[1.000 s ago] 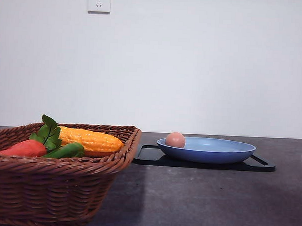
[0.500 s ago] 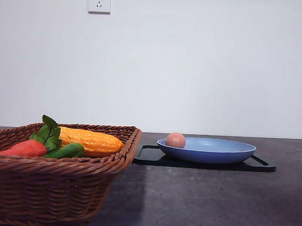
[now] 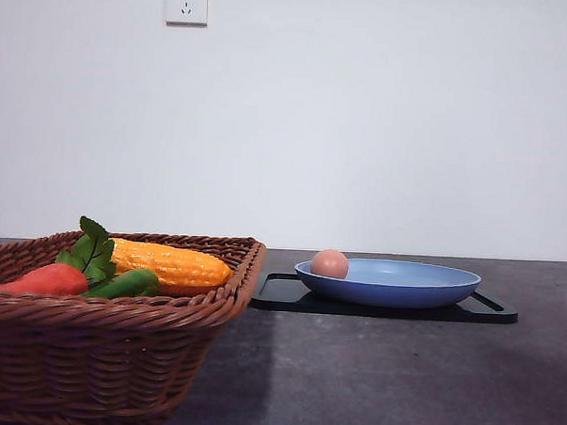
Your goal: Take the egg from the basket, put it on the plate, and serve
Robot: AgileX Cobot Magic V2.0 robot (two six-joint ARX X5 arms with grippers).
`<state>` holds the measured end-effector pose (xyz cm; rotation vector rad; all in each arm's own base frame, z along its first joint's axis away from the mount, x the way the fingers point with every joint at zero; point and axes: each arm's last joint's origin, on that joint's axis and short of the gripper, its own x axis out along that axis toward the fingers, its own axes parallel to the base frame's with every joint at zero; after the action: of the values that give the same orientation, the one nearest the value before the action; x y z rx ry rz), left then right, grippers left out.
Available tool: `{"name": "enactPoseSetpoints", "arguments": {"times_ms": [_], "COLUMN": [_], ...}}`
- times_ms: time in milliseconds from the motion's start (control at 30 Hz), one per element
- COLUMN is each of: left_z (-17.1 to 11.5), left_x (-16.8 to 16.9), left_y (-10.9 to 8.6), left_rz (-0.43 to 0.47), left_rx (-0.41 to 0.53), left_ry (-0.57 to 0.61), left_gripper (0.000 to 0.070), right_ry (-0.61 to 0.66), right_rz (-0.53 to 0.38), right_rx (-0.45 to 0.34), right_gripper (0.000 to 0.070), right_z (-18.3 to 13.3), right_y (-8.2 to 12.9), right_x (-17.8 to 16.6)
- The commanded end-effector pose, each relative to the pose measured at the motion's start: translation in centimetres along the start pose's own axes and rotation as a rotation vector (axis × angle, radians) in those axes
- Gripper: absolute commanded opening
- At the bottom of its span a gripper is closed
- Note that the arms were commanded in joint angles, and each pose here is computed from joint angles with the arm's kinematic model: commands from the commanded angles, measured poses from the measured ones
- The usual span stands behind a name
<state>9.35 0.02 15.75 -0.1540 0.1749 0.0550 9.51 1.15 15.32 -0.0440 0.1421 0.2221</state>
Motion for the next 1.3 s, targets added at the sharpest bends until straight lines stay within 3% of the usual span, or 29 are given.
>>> {"name": "enactPoseSetpoints", "arguments": {"times_ms": [0, 700, 1267], "left_z": [-0.9, -0.9, -0.9], "left_x": [0.2, 0.2, 0.2], "left_y": [0.1, 0.1, 0.1], "left_rz": [0.008, 0.008, 0.008], "left_rx": [-0.004, -0.004, -0.004], "left_ry": [0.038, 0.038, 0.038], "left_gripper": [0.0, 0.0, 0.0], "right_ry": [0.006, 0.018, 0.028], "right_rz": [-0.03, -0.272, -0.565], "right_rx": [-0.003, -0.004, -0.004], "right_gripper": [0.0, 0.0, 0.0], "right_z": [-0.2, -0.2, -0.2], "right_y": [-0.1, -0.8, -1.5], "right_x": [0.0, -0.1, -0.4]}}
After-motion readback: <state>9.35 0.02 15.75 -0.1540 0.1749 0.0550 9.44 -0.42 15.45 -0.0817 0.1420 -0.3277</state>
